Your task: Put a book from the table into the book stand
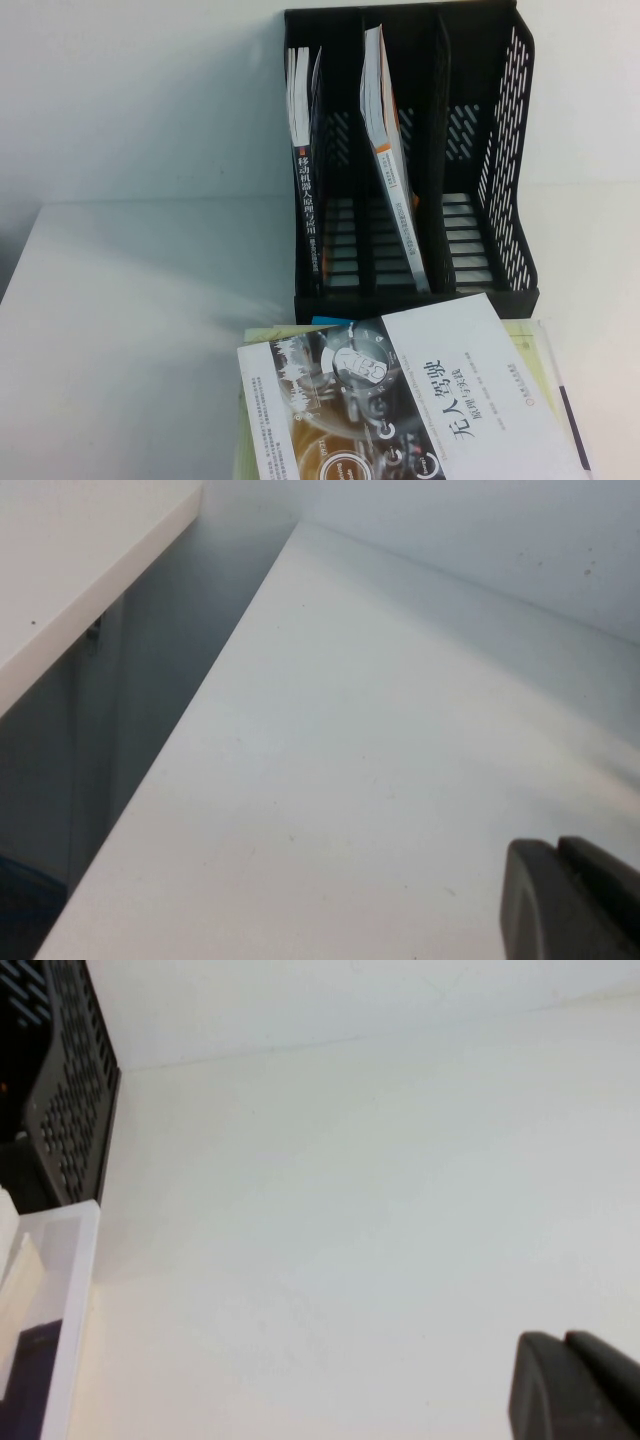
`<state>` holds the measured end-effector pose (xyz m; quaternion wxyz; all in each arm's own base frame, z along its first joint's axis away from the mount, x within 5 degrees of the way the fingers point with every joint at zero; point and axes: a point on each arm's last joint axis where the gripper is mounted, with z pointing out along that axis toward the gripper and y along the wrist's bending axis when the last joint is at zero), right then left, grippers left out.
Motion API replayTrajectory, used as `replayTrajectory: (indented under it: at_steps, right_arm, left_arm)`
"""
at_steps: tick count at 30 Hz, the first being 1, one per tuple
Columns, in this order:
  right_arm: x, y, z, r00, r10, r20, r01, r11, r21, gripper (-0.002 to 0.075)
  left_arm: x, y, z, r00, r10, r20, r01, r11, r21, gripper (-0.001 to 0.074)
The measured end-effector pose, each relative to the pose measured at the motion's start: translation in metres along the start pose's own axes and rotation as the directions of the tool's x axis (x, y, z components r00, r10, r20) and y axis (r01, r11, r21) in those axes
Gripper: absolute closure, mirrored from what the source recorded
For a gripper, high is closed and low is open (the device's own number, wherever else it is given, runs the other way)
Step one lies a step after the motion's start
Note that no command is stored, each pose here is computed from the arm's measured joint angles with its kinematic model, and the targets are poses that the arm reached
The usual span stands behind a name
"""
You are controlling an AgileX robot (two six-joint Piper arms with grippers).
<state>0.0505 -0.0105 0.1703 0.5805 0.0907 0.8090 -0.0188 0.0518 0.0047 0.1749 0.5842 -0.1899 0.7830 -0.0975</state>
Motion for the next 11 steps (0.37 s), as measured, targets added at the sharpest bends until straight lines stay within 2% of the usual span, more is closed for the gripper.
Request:
replayTrajectory:
  at_steps: [11]
  right_arm:
    - [0.0,0.0001,0.0,1.0,0.004,0.0,-0.004,1.0,-0.002,0.0729]
  left_arm:
    - [0.0,0.0,0.0,1.0,-0.002,0.0,0.002,1.0,0.0,0.0738]
